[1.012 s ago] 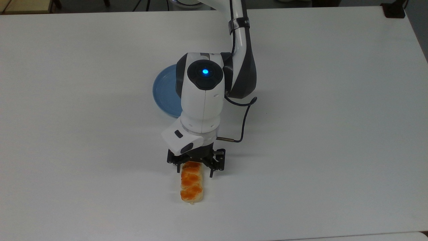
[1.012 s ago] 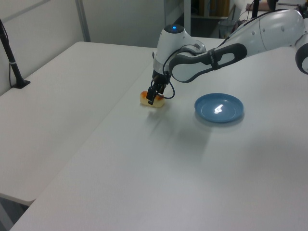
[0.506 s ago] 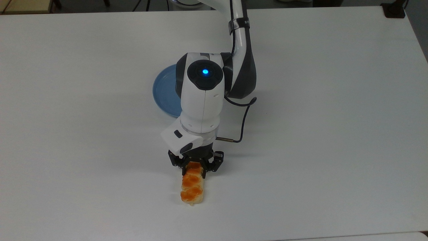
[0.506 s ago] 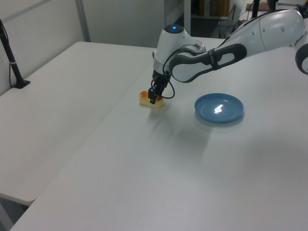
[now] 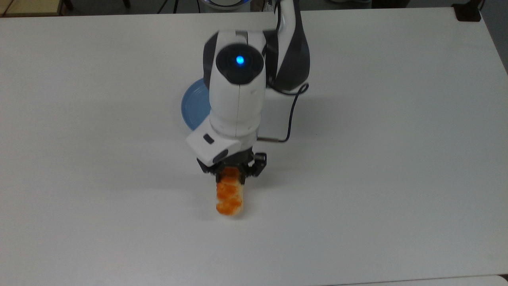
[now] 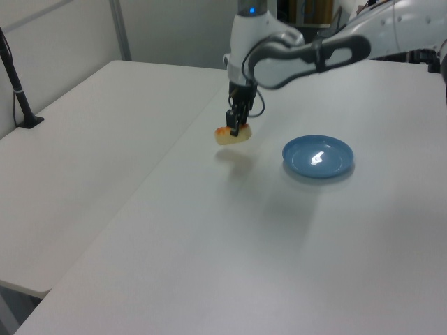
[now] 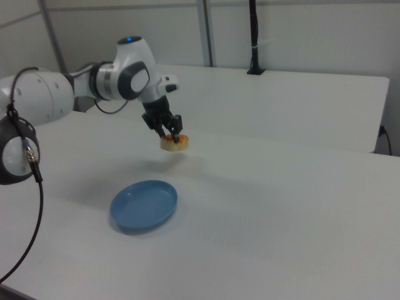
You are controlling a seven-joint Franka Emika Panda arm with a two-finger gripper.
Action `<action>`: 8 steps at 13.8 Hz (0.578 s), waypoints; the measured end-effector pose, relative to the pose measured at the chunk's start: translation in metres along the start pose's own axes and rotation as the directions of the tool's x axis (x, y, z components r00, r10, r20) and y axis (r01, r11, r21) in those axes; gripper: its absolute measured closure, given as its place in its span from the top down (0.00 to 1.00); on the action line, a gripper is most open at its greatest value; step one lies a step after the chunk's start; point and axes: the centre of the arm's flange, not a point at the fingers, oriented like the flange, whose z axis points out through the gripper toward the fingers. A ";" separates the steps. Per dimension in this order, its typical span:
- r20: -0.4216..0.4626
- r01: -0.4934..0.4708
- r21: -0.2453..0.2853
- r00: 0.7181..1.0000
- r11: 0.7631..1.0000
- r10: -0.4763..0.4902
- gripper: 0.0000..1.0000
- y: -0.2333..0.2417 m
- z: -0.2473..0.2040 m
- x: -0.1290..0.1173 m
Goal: Put the bread on a plate
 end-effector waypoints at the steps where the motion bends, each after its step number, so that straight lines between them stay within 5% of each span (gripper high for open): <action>1: 0.017 0.018 0.010 1.000 1.000 -0.018 0.57 0.003 -0.020 -0.005; 8: 0.100 0.108 0.090 0.988 0.990 -0.117 0.59 0.023 -0.073 -0.064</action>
